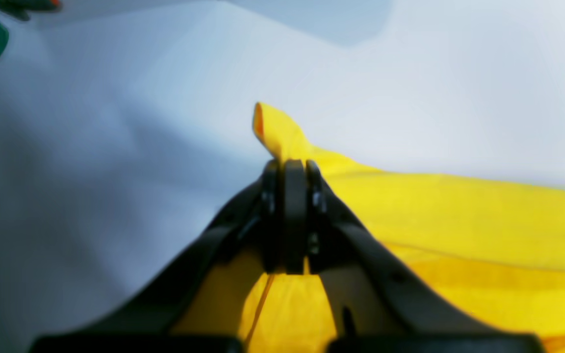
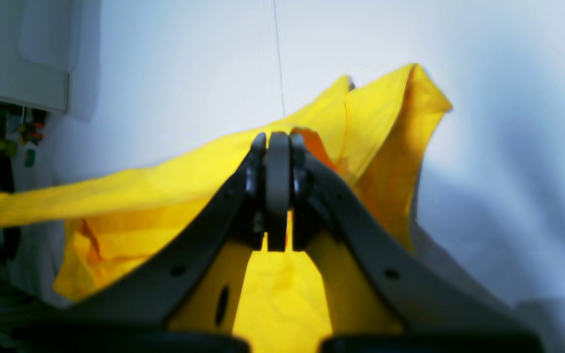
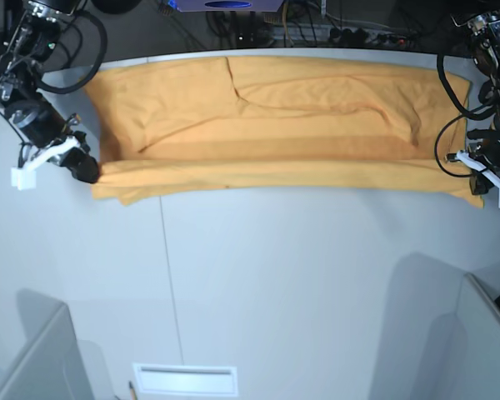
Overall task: Fold the T-shirt properly
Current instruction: 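Lift the hem with both grippers and fold it over toward the collar, then release the folded hem and raise both grippers off the shirt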
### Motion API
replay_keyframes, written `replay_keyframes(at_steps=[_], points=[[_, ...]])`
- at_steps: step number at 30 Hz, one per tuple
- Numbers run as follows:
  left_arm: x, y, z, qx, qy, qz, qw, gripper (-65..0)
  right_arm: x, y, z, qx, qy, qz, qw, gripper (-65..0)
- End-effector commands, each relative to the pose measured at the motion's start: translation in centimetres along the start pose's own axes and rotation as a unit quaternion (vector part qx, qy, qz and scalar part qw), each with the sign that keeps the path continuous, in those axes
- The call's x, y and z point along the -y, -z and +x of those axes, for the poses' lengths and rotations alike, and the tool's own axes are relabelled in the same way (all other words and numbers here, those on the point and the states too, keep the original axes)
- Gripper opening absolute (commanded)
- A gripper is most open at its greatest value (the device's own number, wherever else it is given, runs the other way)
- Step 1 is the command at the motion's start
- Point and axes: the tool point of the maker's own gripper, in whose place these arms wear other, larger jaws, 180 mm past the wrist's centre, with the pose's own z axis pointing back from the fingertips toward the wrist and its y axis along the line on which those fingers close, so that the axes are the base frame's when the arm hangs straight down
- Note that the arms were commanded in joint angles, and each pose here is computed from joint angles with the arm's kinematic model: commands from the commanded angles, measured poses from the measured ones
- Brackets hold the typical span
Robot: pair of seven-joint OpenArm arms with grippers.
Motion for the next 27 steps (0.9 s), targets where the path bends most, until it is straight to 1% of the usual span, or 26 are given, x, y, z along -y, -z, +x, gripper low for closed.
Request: replay_keyframes(at_steps=[1, 4, 8, 12, 15, 18, 21, 25, 27], points=[[-0.1, -0.7, 1.5, 0.027, 0.009, 0.004, 1.0, -65.0, -0.9, -0.6, 1.6, 0.025, -0.016, 0.013, 0.9995, -65.0], [0.0, -1.3, 0.5, 0.021, 0.005, 0.006, 1.0, -65.0, -1.3, -1.2, 1.0, 0.02, -0.025, 0.012, 0.9994, -65.0], [-1.1, -2.2, -1.7, -0.002, -0.003, 0.022, 1.0, -65.0, -0.5, -2.0, -1.0, -0.002, -0.015, -0.001, 0.9999, -65.0], [-1.9, -3.3, -3.6, -0.026, 0.033, 0.018, 0.999, -65.0, 0.2, -2.6, -2.6, -0.019, -0.004, -0.013, 0.9997, -65.0], [-2.3, -3.9, -5.5, -0.051, 0.034, 0.023, 0.998, -65.0, 0.7, -2.8, -3.8, -0.035, 0.002, -0.02, 0.9992, -65.0], [-2.2, -4.2, -7.4, -0.072, 0.027, 0.023, 0.997, -65.0, 1.9, -2.9, -5.8, -0.058, 0.009, -0.045, 0.9972, -65.0], [-1.7, -4.3, -8.4, -0.083, 0.022, 0.017, 0.996, -65.0, 3.1, -3.3, -8.3, -0.083, 0.019, -0.074, 0.9936, -65.0], [-1.5, -4.3, -8.7, -0.085, 0.019, 0.016, 0.996, -65.0, 3.2, -3.5, -9.3, -0.091, 0.027, -0.078, 0.9925, -65.0], [-1.6, -4.5, -9.2, -0.093, 0.02, 0.016, 0.995, -65.0, 3.3, -3.7, -9.5, -0.094, 0.028, -0.08, 0.992, -65.0]])
